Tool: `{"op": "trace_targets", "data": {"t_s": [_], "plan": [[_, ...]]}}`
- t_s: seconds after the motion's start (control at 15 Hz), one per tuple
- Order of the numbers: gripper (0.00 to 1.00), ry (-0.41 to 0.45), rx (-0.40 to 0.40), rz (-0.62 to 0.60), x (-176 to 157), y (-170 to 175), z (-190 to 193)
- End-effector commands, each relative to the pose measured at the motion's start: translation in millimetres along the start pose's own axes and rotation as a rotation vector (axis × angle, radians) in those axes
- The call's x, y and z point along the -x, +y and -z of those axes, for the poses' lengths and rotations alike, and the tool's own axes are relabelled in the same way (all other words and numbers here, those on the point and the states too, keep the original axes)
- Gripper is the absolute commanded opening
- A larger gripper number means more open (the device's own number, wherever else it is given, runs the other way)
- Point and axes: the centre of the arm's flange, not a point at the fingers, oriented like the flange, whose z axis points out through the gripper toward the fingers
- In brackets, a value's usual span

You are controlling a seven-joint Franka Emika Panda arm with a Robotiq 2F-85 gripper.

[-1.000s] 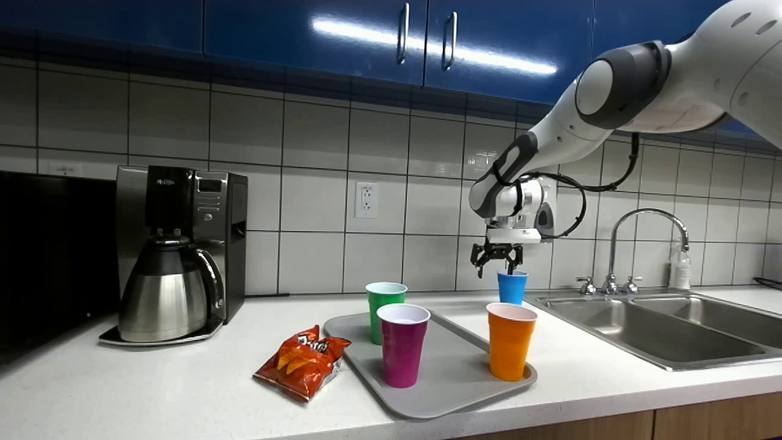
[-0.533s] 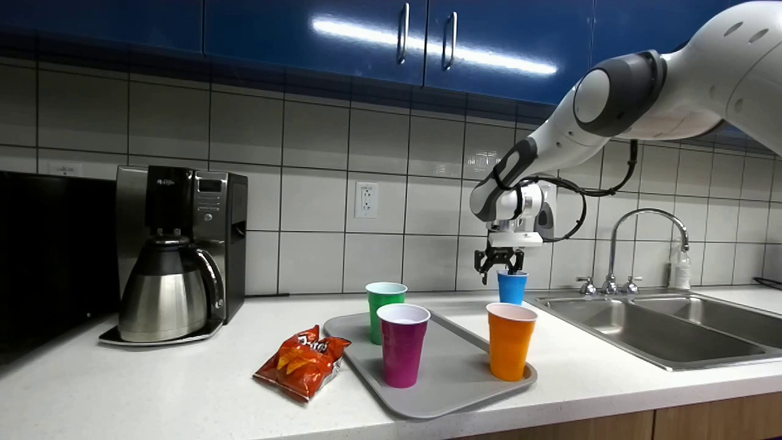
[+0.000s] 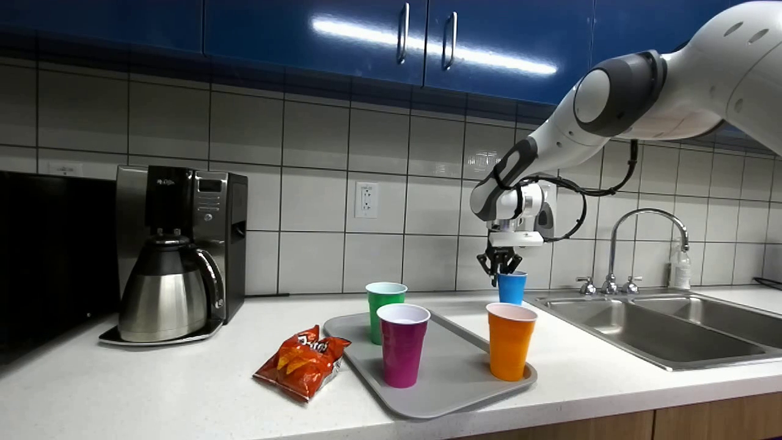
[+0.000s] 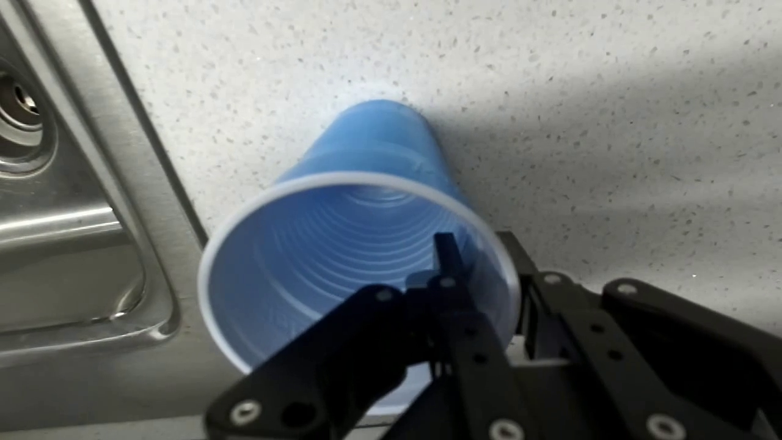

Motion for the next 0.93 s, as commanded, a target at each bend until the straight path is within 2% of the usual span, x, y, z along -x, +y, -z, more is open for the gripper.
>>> {"op": "trace_targets", "data": {"t_s": [0.0,0.87], "plan": [[0.00,-0.012,-0.029,0.025,-4,7,13],[0.01,0.024,-0.044,0.134,16,3,52]]}}
